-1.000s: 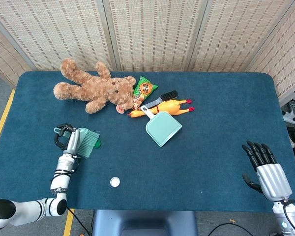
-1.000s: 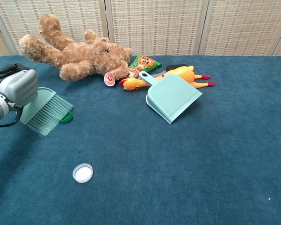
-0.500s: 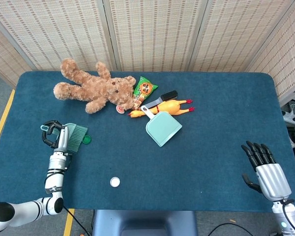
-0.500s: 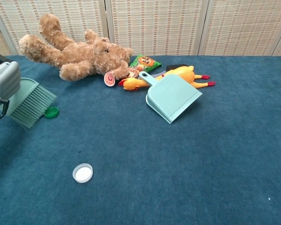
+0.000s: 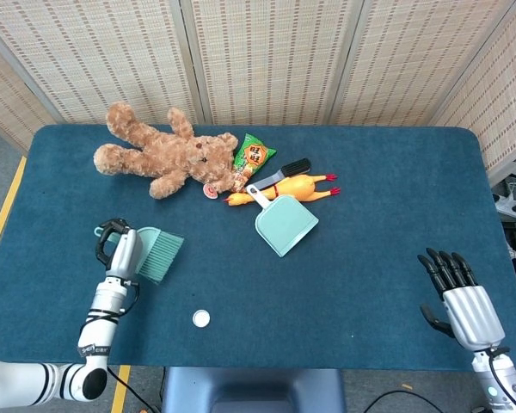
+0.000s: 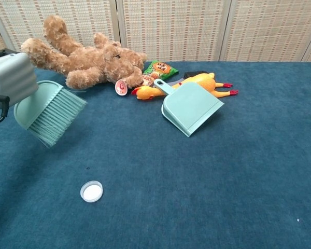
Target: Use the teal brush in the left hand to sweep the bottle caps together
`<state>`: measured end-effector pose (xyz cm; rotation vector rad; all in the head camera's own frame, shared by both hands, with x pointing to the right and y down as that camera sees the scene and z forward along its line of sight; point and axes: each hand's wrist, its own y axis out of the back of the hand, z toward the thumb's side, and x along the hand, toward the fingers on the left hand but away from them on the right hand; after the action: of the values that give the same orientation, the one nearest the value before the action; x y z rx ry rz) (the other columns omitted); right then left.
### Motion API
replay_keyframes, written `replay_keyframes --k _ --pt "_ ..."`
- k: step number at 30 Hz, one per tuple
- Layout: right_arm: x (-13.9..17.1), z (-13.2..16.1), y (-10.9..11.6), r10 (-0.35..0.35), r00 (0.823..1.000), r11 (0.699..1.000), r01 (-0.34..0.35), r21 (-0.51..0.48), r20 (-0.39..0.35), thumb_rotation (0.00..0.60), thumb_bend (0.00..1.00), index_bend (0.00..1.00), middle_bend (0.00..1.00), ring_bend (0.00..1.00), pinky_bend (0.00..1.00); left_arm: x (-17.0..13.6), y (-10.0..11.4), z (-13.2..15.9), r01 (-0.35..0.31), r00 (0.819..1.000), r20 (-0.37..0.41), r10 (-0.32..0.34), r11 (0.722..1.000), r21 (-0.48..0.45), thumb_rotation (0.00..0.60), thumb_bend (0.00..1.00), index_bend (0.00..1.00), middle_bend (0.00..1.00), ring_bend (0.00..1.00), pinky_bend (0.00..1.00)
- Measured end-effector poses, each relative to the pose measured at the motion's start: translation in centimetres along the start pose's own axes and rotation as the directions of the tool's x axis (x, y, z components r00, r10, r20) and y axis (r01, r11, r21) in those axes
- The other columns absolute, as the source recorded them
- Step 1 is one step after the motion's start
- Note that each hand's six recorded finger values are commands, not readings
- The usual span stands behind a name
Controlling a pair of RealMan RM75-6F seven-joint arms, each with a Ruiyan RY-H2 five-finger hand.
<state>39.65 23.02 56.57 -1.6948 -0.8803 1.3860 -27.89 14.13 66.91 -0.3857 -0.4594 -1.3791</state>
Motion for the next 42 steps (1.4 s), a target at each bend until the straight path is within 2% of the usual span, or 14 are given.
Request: replay_keyframes --k 3,6,9,15,31,39,42 --pt "0.0 0.2 -0.1 0.005 1.000 1.000 -0.005 -0.001 -0.006 0.600 0.23 0.00 0.00 0.00 0.00 -1.8 2.0 -1.3 -0.053 0.999 0.000 0.053 0.998 -0.046 0.600 0.55 0.88 1.00 0.74 0.80" --pt "0.1 0.3 0.0 0.001 1.000 1.000 -0.002 -0.003 -0.011 0.600 0.23 0.00 0.00 0.00 0.00 -3.3 3.4 -1.6 -0.093 0.996 -0.001 0.093 0.995 -0.025 0.600 0.55 0.88 1.00 0.74 0.80" --pt "0.3 0.3 0.3 -0.009 1.000 1.000 0.009 -0.009 -0.014 0.600 0.23 0.00 0.00 0.00 0.00 -4.8 4.8 -0.8 -0.142 0.990 0.020 0.142 0.990 -0.007 0.600 0.55 0.87 1.00 0.74 0.80" --pt "0.6 0.5 0.6 -0.014 0.999 1.000 0.013 -0.017 -0.031 0.600 0.23 0.00 0.00 0.00 0.00 -6.8 6.8 1.4 -0.189 0.980 0.060 0.189 0.982 -0.013 0.600 0.55 0.87 1.00 0.74 0.80" --pt "1.1 0.5 1.1 -0.024 0.999 0.999 0.023 -0.028 -0.037 0.600 0.23 0.00 0.00 0.00 0.00 -8.9 8.8 4.3 -0.281 0.956 0.097 0.276 0.959 0.035 0.600 0.55 0.87 1.00 0.74 0.81" --pt "1.2 0.5 1.2 -0.029 0.999 0.999 0.028 -0.028 -0.034 0.600 0.23 0.00 0.00 0.00 0.00 -9.3 8.9 5.7 -0.307 0.947 0.123 0.298 0.950 0.055 0.600 0.55 0.87 1.00 0.74 0.81" --pt "1.2 0.5 1.2 -0.027 0.999 0.999 0.026 -0.026 -0.032 0.600 0.23 0.00 0.00 0.00 0.00 -9.2 8.8 6.2 -0.316 0.945 0.120 0.305 0.945 0.089 0.600 0.55 0.87 1.00 0.74 0.81"
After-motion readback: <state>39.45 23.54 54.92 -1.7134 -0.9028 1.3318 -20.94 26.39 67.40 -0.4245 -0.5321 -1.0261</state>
